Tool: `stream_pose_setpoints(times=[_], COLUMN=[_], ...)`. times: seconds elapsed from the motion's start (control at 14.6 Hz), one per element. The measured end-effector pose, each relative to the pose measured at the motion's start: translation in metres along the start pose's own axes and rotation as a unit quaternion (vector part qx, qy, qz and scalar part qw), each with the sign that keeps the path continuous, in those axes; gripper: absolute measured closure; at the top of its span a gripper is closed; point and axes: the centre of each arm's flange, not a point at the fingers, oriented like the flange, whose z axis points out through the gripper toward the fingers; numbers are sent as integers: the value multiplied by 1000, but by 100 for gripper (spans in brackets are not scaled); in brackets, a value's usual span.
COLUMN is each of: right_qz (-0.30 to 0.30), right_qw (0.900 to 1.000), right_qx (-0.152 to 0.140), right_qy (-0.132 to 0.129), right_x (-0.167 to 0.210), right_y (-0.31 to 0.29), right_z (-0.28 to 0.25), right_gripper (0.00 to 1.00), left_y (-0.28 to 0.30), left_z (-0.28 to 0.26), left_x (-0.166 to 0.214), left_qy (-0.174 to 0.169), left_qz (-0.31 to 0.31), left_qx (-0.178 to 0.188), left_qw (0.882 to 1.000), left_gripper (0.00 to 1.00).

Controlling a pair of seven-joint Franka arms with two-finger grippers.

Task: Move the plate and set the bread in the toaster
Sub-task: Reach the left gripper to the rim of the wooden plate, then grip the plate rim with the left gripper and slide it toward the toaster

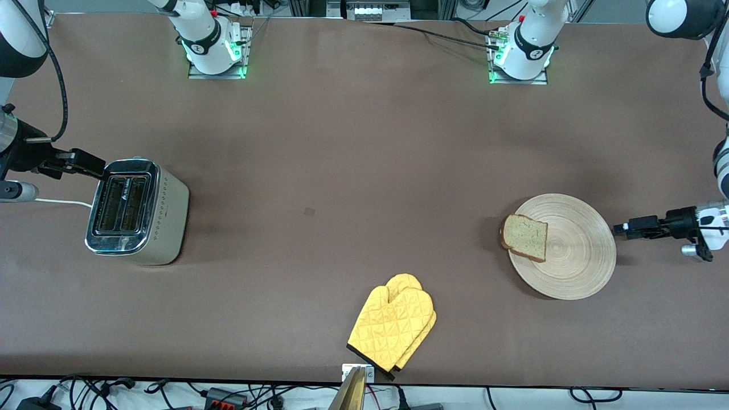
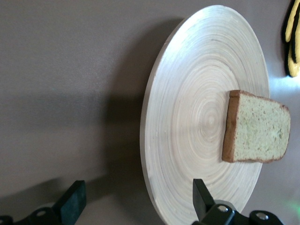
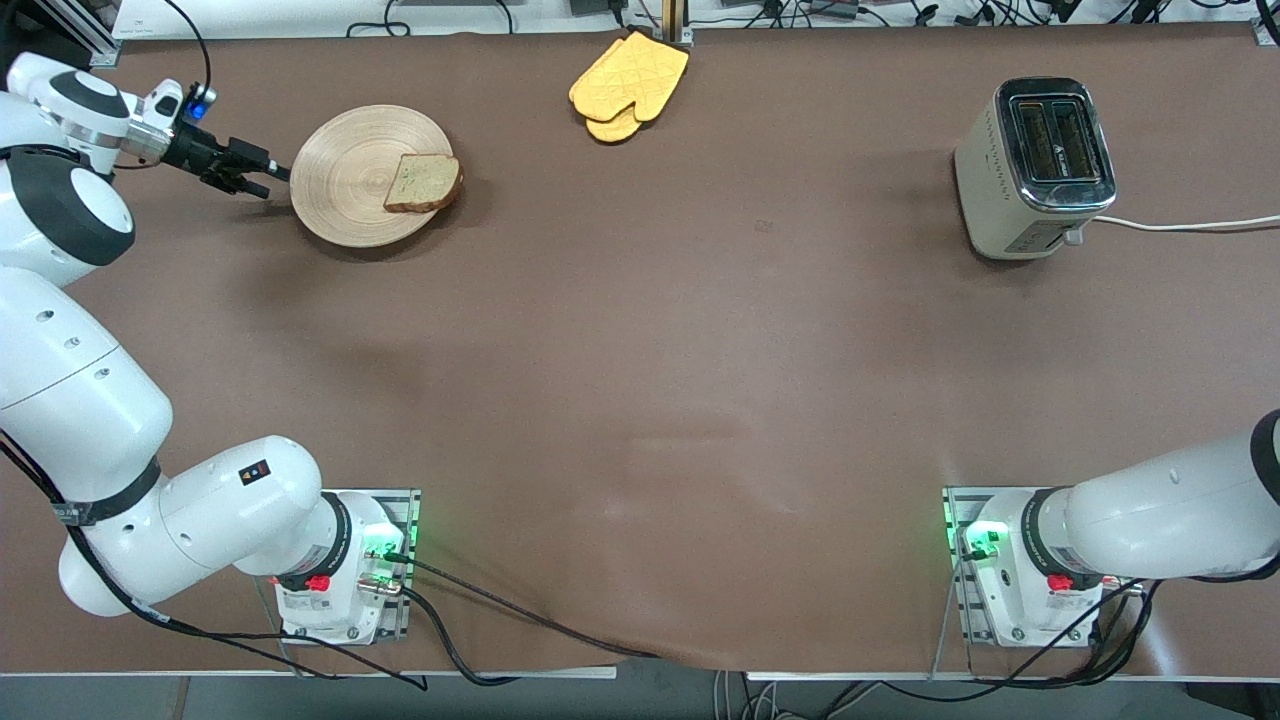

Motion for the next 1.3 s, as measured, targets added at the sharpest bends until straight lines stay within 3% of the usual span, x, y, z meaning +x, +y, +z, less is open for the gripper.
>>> stream_pose_setpoints(times=[0.21,0.41,0.55,0.82,0.96,1.3], right_qz=[1,2,3,3,4,10], right_qw=[1000,1000,1000,1000,1000,1000], right_qx=[0,0,0,1,1,2], right_qy=[0,2,5,7,8,8], right_x=[0,-1,-2,-3,-3,-13], right_y=[1,2,4,4,5,13], right_z=[0,-3,-6,-9,-9,-23], right_gripper=[0,0,0,0,0,0], left_y=[-6,-9,-8,-6,-2,0], left_z=[17,24,26,30,30,30], left_x=[2,2,3,3,0,-4], left_qy=[20,25,25,19,8,-4], left_qz=[-16,-22,-21,-21,-20,-13], left_qx=[-33,-45,-46,-52,-72,-90], left_qw=[999,998,998,998,997,996], left_gripper=[0,8,32,71,87,88])
